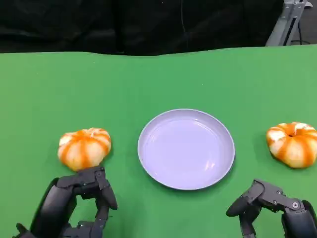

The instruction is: Grasp the bread from the table and place it into the plate.

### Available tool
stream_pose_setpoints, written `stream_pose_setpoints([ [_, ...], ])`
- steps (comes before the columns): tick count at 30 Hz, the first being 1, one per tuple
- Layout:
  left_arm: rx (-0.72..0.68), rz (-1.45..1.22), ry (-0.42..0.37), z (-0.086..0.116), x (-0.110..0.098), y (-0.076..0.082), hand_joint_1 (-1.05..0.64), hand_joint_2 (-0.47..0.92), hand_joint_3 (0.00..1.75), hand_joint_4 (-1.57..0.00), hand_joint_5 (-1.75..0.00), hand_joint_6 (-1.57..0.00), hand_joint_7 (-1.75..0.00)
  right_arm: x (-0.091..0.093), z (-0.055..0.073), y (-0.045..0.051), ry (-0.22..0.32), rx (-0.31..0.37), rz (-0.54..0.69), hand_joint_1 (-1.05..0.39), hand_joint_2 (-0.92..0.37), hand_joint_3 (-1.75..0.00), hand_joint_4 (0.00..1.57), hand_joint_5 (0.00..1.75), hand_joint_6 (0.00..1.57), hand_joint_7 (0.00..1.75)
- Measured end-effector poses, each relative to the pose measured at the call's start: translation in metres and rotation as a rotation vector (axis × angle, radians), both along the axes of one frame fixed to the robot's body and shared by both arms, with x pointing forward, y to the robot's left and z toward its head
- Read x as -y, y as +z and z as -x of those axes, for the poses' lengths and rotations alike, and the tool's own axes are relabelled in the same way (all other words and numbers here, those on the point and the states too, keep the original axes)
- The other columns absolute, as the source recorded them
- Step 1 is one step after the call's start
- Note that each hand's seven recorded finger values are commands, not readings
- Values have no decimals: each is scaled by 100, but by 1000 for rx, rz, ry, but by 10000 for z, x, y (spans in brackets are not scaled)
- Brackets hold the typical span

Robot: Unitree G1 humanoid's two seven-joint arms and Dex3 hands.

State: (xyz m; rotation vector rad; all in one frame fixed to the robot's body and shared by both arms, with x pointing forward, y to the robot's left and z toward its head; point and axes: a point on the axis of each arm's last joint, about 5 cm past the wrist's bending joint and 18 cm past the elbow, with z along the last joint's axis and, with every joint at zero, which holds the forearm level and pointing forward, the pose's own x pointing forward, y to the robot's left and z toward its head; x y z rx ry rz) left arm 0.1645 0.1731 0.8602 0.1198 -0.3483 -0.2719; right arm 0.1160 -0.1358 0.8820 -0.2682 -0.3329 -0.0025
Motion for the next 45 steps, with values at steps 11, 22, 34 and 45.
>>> stream_pose_setpoints([
  [11, -56, 40, 19, -27, -20, -7, -12, 59, 87, -74, -118, -76, -75, -12, -7, -9, -3, 0, 14, 11, -27, -140, 78, 157, 83, 127],
  [22, -85, -253, -26, -213, -62, 153, -45, 88, 7, -9, -68, -35, -12, -33, -30, -5, 0, 7, 10, 9, -29, -137, 77, 159, 82, 125],
  [34, 30, -727, 80, -552, -150, 613, -51, 91, 0, -5, -55, -32, -3, -64, -57, -18, 2, 5, -1, 8, -30, -136, 77, 158, 82, 126],
  [45, 34, -875, 113, -585, -119, 608, -53, 89, 0, -3, -52, -30, 0, -68, -63, -16, -1, 9, -2, 8, -30, -135, 77, 159, 82, 125],
])
